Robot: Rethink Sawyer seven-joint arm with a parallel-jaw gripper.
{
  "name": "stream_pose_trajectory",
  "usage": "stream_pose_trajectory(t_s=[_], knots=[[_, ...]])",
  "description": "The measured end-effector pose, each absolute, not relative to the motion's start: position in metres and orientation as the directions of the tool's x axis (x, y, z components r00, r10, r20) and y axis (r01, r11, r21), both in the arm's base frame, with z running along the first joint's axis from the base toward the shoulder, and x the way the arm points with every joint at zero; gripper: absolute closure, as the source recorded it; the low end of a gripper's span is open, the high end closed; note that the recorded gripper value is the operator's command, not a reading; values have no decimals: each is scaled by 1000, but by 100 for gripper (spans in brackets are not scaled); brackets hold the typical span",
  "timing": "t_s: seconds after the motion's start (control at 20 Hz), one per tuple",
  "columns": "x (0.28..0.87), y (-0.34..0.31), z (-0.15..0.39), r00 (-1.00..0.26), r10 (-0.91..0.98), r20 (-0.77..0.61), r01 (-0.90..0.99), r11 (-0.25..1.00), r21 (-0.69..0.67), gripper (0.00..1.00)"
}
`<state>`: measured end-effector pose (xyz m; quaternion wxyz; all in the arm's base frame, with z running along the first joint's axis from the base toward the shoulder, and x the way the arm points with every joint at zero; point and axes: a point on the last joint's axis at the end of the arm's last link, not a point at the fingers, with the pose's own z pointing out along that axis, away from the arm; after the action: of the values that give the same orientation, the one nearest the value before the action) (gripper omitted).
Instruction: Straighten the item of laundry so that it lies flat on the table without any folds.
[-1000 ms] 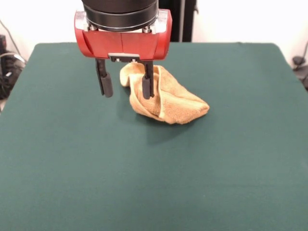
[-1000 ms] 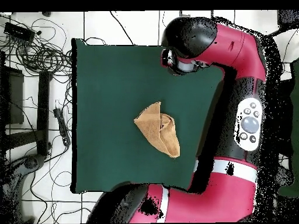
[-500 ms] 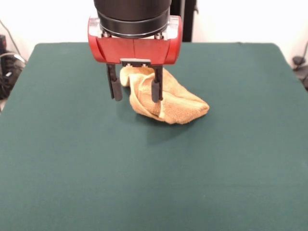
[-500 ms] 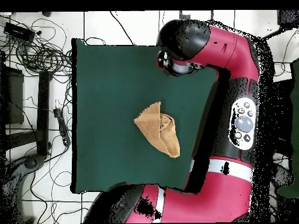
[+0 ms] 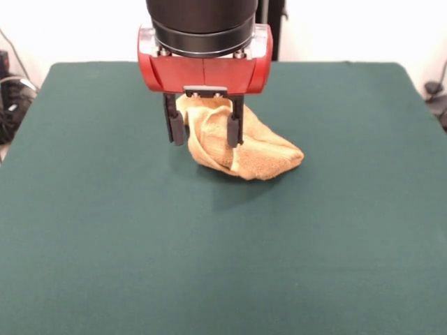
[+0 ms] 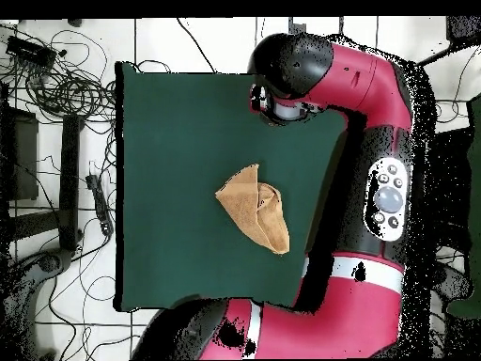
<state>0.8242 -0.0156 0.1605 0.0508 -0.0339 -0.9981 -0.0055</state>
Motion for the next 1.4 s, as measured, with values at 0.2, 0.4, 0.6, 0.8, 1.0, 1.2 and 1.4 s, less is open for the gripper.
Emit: stream_pose_trajectory(t_s=[0.2, 0.4, 0.6, 0.8, 1.0, 1.2, 1.4], knots=[[822, -13, 164, -992, 65, 104, 66, 998, 8, 0], [823, -10, 168, -993, 62, 99, 63, 998, 8, 0], [823, -1, 169, -994, 50, 98, 51, 999, 7, 0], [823, 11, 169, -995, 36, 98, 37, 999, 8, 0], [823, 14, 169, -995, 32, 98, 33, 999, 8, 0], [823, 14, 169, -995, 32, 98, 33, 999, 8, 0], [823, 14, 169, -995, 33, 98, 33, 999, 8, 0]])
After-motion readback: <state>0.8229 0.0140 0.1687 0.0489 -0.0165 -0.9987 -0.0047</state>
